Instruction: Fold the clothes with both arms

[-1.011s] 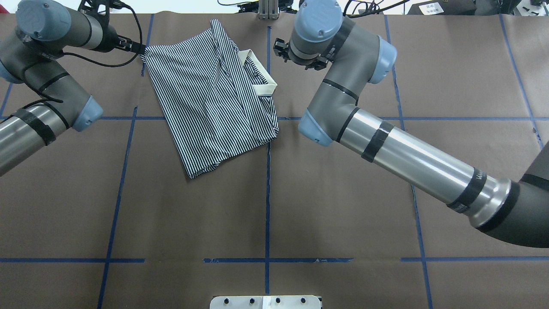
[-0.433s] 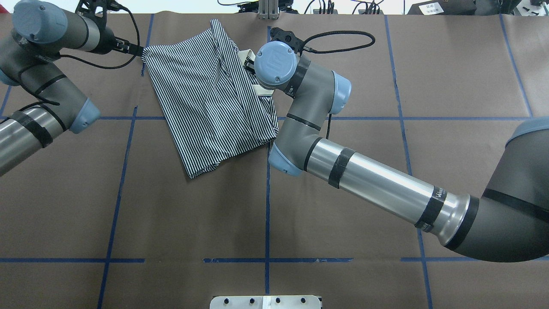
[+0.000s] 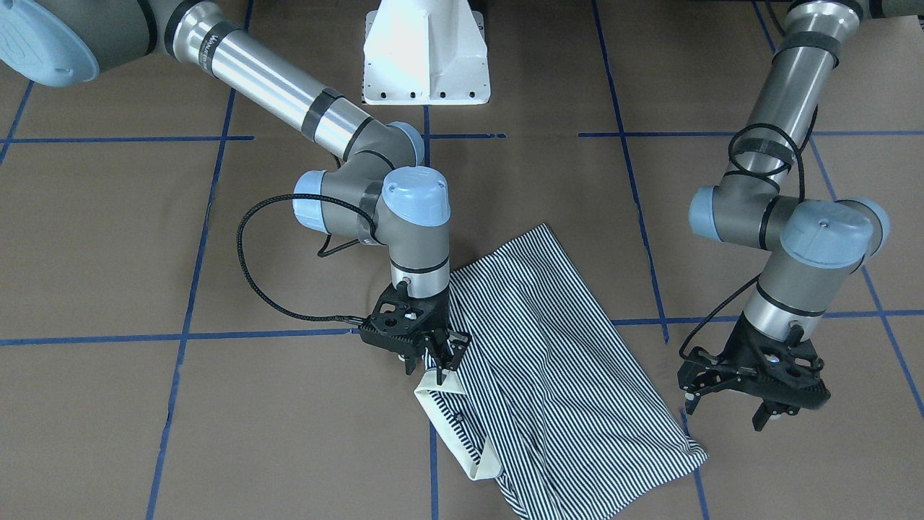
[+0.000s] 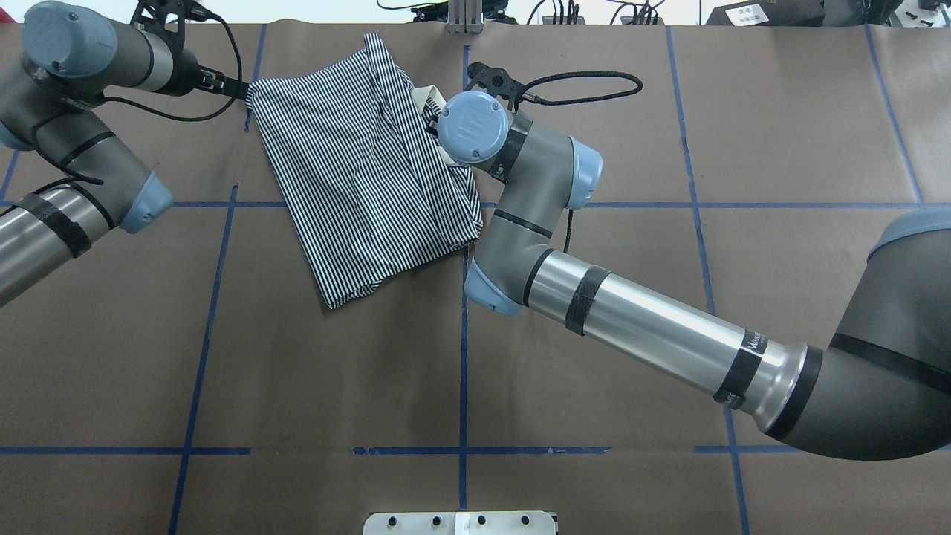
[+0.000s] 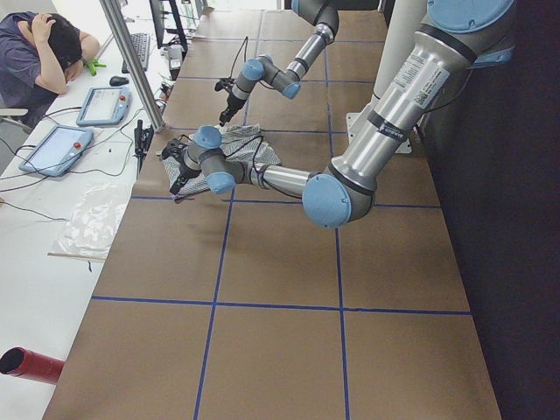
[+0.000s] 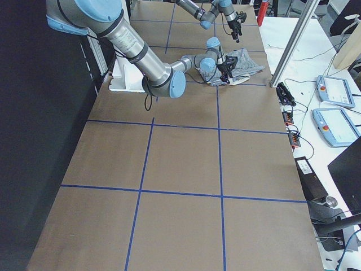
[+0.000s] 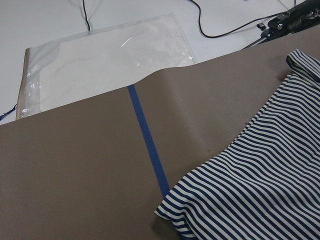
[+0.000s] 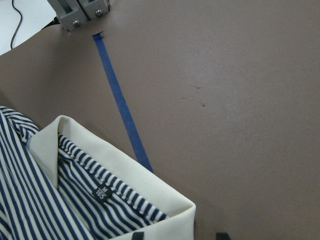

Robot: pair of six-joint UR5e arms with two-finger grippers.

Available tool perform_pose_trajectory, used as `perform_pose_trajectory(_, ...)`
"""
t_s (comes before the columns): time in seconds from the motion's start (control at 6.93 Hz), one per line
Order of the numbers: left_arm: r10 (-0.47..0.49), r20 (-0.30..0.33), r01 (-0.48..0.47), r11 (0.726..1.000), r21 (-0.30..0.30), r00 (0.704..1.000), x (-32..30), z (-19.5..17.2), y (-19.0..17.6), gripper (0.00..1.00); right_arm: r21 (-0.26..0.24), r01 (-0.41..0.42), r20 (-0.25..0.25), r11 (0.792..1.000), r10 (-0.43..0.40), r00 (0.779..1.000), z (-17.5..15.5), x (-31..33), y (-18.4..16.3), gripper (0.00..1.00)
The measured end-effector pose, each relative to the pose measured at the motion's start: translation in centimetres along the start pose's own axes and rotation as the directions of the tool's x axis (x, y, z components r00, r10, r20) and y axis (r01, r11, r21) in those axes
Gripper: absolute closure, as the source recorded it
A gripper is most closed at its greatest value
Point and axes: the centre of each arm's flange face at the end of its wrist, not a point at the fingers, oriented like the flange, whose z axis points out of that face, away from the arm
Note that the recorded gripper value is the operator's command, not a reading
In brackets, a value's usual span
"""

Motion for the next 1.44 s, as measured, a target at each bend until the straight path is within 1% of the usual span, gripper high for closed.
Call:
perform_pose_trajectory(0.29,0.000,-0.003,0.000,1.000,0.001,1.000,-0.6,0.1,0.9,0.00,0.011,0.004,-0.002,1.000,-0.004,1.000,0.2,-0.2,0.5,0.45)
perform_pose_trajectory(0.72,-0.001,-0.007,0.001,1.000,0.006,1.000,-0.7,0.1,1.2,0.00,0.025,0.003,0.024,1.000,-0.004,1.000,1.0,-0.5,0.6,0.45)
perform_pose_trajectory(1.01,-0.002,-0.007,0.002,1.000,0.007,1.000,-0.7,0.1,1.2,0.00,0.034,0.003,0.022,0.999,-0.004,1.000,1.5,-0.4,0.5,0.50)
perform_pose_trajectory(1.16,-0.002,-0.007,0.003,1.000,0.007,1.000,-0.7,0.1,1.2,0.00,0.041,0.004,0.016,0.999,-0.004,1.000,1.8,-0.2,0.5,0.55)
perform_pose_trajectory(1.3,-0.002,-0.009,0.002,1.000,0.008,1.000,-0.7,0.0,1.2,0.00,0.046,0.004,0.011,0.999,-0.005,1.000,2.0,-0.1,0.4,0.92)
perform_pose_trajectory(1.44,-0.002,-0.011,0.002,1.000,0.010,1.000,-0.7,0.0,1.1,0.00,0.049,0.003,0.010,0.999,-0.004,1.000,2.0,-0.1,0.4,1.00)
